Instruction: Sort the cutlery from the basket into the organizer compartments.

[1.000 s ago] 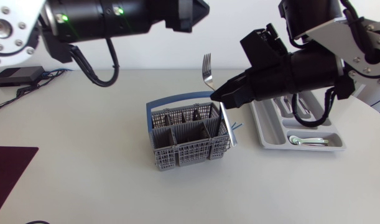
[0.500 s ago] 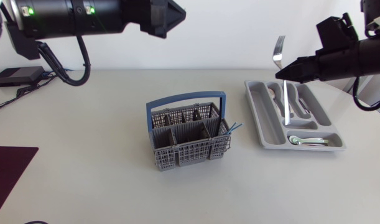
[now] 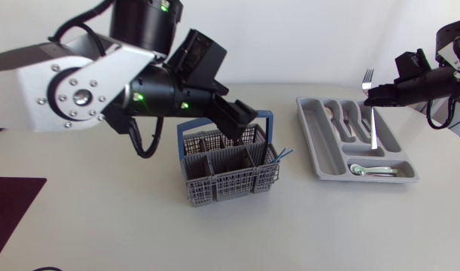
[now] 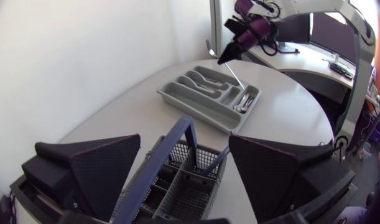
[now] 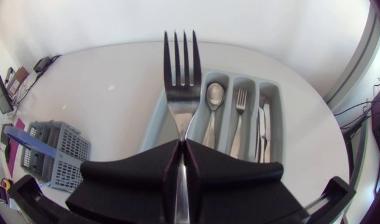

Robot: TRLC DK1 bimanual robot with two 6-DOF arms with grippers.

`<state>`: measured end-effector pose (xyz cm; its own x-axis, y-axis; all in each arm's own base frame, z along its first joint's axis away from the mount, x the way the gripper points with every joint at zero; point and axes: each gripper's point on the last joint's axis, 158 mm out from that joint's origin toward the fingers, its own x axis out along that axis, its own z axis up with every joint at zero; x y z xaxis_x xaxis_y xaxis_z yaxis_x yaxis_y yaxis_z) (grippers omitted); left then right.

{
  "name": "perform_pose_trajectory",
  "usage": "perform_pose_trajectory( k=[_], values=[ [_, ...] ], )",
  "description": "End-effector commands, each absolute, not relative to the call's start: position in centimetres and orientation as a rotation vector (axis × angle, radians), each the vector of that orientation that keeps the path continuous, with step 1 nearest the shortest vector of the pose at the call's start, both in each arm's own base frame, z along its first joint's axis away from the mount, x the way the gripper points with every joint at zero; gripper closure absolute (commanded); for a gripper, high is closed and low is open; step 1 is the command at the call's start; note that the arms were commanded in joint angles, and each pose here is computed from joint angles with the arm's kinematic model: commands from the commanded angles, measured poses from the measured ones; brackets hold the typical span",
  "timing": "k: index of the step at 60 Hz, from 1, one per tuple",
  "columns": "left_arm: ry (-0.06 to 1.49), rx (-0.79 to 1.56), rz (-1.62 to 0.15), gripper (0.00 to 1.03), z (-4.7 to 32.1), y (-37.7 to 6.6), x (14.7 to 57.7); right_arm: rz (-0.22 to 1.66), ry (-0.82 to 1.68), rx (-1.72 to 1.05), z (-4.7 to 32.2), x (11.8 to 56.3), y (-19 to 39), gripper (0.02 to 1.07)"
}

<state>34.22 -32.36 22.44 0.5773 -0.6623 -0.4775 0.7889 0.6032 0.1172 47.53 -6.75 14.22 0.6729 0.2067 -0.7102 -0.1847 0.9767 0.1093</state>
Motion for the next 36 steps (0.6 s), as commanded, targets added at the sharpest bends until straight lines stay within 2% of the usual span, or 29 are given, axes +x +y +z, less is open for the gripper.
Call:
perform_pose_trajectory(
  k=[1,10,23,36],
  values=[
    [0.45,0.401,-0.897,0.05,19.1,-33.3,33.6,0.19,0.791,0.01,13.8,49.7,-8.9,1.01],
    [0.475,0.469,-0.929,0.05,16.4,-34.5,33.1,0.14,0.824,0.008,11.3,53.1,-11.8,1.01],
    [0.463,0.513,-0.946,0.05,14.7,-35.2,33.1,0.109,0.851,0.023,8.7,56.9,-13.4,1.01],
    [0.455,0.544,-0.952,0.05,13.5,-35.1,33.1,0.095,0.885,0.032,6.4,58.9,-13.4,1.01]
  ],
)
